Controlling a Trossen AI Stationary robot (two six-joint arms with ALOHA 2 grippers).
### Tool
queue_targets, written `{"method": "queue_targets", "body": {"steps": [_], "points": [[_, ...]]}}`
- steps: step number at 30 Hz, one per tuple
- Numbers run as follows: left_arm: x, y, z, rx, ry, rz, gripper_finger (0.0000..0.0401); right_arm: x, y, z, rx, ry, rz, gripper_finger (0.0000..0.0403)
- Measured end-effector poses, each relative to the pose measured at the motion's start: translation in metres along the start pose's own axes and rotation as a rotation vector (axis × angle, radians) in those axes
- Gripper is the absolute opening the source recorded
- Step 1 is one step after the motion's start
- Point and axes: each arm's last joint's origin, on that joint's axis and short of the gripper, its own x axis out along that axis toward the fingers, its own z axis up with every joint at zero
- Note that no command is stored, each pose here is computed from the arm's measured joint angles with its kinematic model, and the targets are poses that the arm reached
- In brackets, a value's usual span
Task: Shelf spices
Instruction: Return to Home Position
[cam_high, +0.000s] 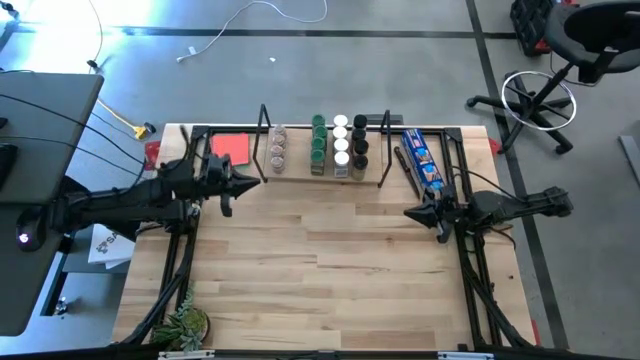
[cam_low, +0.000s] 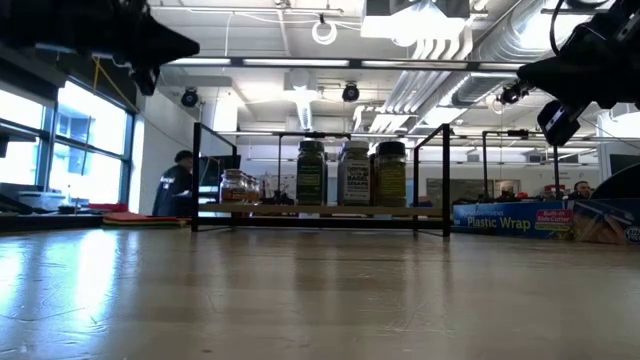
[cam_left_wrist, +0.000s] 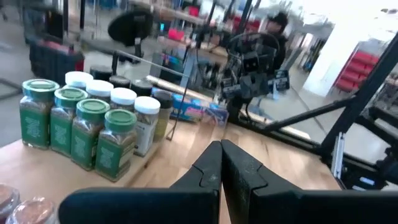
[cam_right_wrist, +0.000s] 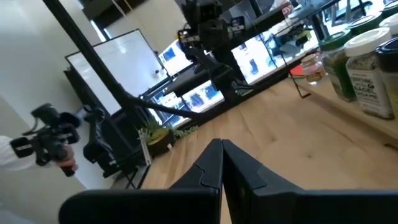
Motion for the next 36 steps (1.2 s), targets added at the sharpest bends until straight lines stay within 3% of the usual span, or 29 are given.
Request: {"method": "queue_targets", "body": {"steps": [10,14,21,26,30,33,36], "points": [[-0.017,0.021,-0.068,-0.060,-0.225,-0.096,0.0000,0.000,0.000,-0.001,-0.001,0.009,0.003,0.0000],[-0.023,0.019,-0.068,0.003,-0.235,-0.135,0.0000,0.000,0.000,-0.001,-0.001,0.009,0.003,0.0000],[-0.024,0.021,-0.074,0.130,-0.174,-0.109,0.0001,0.000,0.000,-0.001,-0.001,0.009,0.003,0.0000],[-0.023,0.021,-0.075,0.129,-0.165,-0.105,0.0001,0.000,0.000,-0.001,-0.001,0.009,0.003,0.0000],[-0.023,0.025,-0.081,0.065,-0.117,-0.012,0.0001,0.000,0.000,-0.001,-0.001,0.010,0.003,0.0000],[-0.026,0.020,-0.092,0.022,-0.023,-0.051,0.0001,0.000,0.000,-0.001,-0.001,0.009,0.003,0.0000],[-0.030,0.015,-0.089,0.007,-0.057,-0.089,0.0001,0.000,0.000,-0.001,-0.002,0.013,0.006,0.0000]]}}
